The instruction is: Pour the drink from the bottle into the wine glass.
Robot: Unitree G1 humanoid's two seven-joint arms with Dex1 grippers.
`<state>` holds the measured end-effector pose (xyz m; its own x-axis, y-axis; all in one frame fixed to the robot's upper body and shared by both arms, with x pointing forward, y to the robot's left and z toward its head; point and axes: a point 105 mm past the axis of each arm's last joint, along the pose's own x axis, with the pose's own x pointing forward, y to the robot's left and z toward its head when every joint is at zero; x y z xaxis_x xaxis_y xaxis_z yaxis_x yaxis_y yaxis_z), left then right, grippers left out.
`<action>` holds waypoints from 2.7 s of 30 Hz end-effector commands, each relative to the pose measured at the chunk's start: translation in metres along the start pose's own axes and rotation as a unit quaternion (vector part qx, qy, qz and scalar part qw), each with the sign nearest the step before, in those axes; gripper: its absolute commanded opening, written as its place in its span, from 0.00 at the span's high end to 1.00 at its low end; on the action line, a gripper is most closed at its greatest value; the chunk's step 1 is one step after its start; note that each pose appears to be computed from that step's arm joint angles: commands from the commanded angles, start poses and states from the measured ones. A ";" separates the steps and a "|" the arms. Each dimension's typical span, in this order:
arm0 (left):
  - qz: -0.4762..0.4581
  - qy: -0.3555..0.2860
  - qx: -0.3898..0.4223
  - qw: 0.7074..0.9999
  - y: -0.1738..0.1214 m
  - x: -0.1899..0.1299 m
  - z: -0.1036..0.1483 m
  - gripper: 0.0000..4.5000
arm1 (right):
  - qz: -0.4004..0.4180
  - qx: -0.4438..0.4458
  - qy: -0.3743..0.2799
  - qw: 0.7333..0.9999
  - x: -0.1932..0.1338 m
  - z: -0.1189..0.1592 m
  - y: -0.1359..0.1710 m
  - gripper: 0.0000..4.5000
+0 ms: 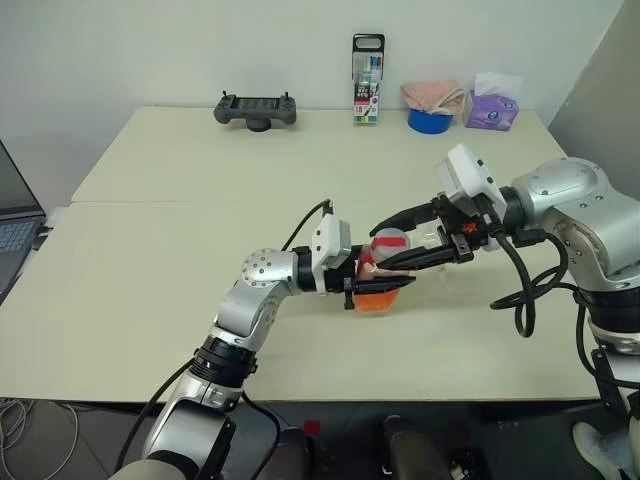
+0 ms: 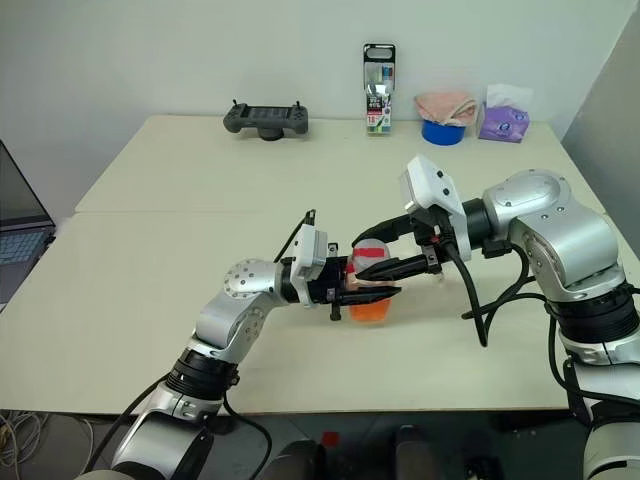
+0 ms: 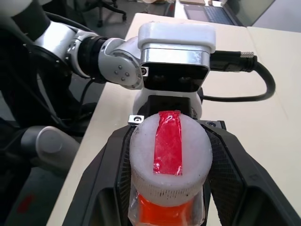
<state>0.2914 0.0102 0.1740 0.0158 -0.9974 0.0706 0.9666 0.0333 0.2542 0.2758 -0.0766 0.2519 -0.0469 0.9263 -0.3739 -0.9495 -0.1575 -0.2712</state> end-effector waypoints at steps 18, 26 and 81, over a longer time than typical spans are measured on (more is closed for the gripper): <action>-0.017 0.042 -0.089 0.995 -0.016 -0.011 -0.021 0.64 | 0.081 -0.111 -0.025 0.990 -0.026 0.049 0.005 0.59; -0.010 0.034 -0.068 0.997 -0.008 -0.007 -0.017 0.64 | 0.022 -0.091 -0.048 0.994 -0.028 0.053 -0.005 0.59; 0.637 0.020 0.024 0.771 0.140 -0.222 -0.015 0.64 | -0.422 0.107 -0.117 0.893 0.068 -0.026 -0.009 0.04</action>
<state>0.4267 0.2366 0.1684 0.9630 -0.1429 0.2285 0.1449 0.9894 0.0082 0.2933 -0.0207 0.1921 0.6818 0.7306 0.0358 -0.7190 0.6784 -0.1514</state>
